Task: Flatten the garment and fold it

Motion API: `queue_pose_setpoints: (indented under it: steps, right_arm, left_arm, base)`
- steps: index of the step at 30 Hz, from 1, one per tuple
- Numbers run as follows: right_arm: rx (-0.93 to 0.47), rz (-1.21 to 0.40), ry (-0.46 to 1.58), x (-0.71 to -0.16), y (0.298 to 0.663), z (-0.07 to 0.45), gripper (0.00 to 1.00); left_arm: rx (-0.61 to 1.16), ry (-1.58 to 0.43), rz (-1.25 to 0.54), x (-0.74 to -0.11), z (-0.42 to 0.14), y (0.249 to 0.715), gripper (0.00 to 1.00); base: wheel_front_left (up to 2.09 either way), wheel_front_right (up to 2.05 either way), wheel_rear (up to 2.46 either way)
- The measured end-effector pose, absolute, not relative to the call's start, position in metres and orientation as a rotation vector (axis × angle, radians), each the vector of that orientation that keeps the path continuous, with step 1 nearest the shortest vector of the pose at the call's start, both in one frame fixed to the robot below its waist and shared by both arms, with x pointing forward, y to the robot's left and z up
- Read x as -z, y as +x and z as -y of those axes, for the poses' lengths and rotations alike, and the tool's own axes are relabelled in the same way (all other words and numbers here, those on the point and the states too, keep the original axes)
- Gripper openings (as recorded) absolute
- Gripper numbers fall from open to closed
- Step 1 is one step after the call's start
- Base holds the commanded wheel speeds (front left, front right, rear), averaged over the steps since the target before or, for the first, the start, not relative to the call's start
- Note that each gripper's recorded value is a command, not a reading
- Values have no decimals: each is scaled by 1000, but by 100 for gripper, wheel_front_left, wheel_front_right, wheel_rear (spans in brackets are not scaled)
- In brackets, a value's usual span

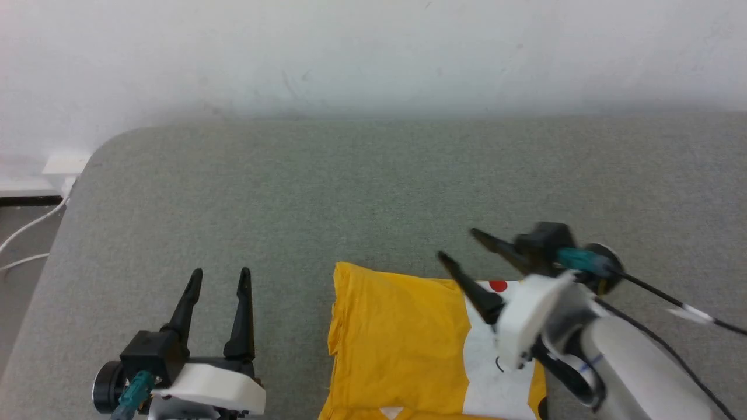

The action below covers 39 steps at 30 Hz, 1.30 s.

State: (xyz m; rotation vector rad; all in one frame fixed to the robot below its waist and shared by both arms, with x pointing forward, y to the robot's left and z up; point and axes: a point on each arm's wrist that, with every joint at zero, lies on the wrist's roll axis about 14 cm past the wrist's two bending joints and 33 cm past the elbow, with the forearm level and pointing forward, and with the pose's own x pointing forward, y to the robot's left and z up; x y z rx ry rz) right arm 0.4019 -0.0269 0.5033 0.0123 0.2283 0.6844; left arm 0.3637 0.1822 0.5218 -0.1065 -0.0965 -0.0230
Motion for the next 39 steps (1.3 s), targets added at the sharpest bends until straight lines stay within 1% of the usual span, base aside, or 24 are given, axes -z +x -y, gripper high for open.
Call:
queue_pose_setpoints:
  steps: [4, 9, 15, 18, 21, 24, 26, 29, 31, 34, 36, 39]
  right_arm:
    - [-516, -112, 20, -519, 401, 79, 100]
    - [-348, 18, 17, -544, 385, 132, 100]
    - [-175, 82, 54, -559, 360, 181, 100]
    - [-73, 51, 97, -554, 351, 208, 100]
    - [39, -7, 186, -541, 343, 242, 100]
    - [113, -112, 277, -519, 337, 270, 100]
    - [139, -216, 337, -498, 332, 281, 100]
    - [148, -410, 463, -458, 322, 284, 100]
    - [138, -546, 574, -432, 312, 276, 100]
    - [81, -742, 717, -400, 299, 248, 100]
    - [10, -806, 827, -395, 302, 222, 100]
    - [-103, -835, 920, -402, 318, 187, 100]
  left_arm:
    - [24, -110, 103, -524, -181, 365, 100]
    - [24, -114, 111, -526, -180, 366, 100]
    - [25, -114, 111, -526, -180, 364, 100]
    - [20, -116, 117, -528, -181, 366, 100]
    - [10, -122, 116, -527, -183, 367, 100]
    - [-6, -132, 115, -526, -186, 366, 100]
    - [-13, -140, 114, -526, -188, 365, 100]
    - [-32, -146, 113, -525, -193, 363, 100]
    - [-39, -147, 114, -524, -196, 361, 100]
    - [-56, -142, 113, -524, -200, 358, 100]
    - [-60, -132, 117, -524, -202, 357, 100]
    - [-74, -110, 125, -526, -208, 355, 100]
  base:
    - [0, 0, 0]
    - [0, 0, 0]
    - [0, 0, 0]
    - [0, 0, 0]
    - [0, 0, 0]
    - [0, 0, 0]
    - [0, 0, 0]
    - [0, 0, 0]
    - [0, 0, 0]
    - [0, 0, 0]
    - [0, 0, 0]
    - [0, 0, 0]
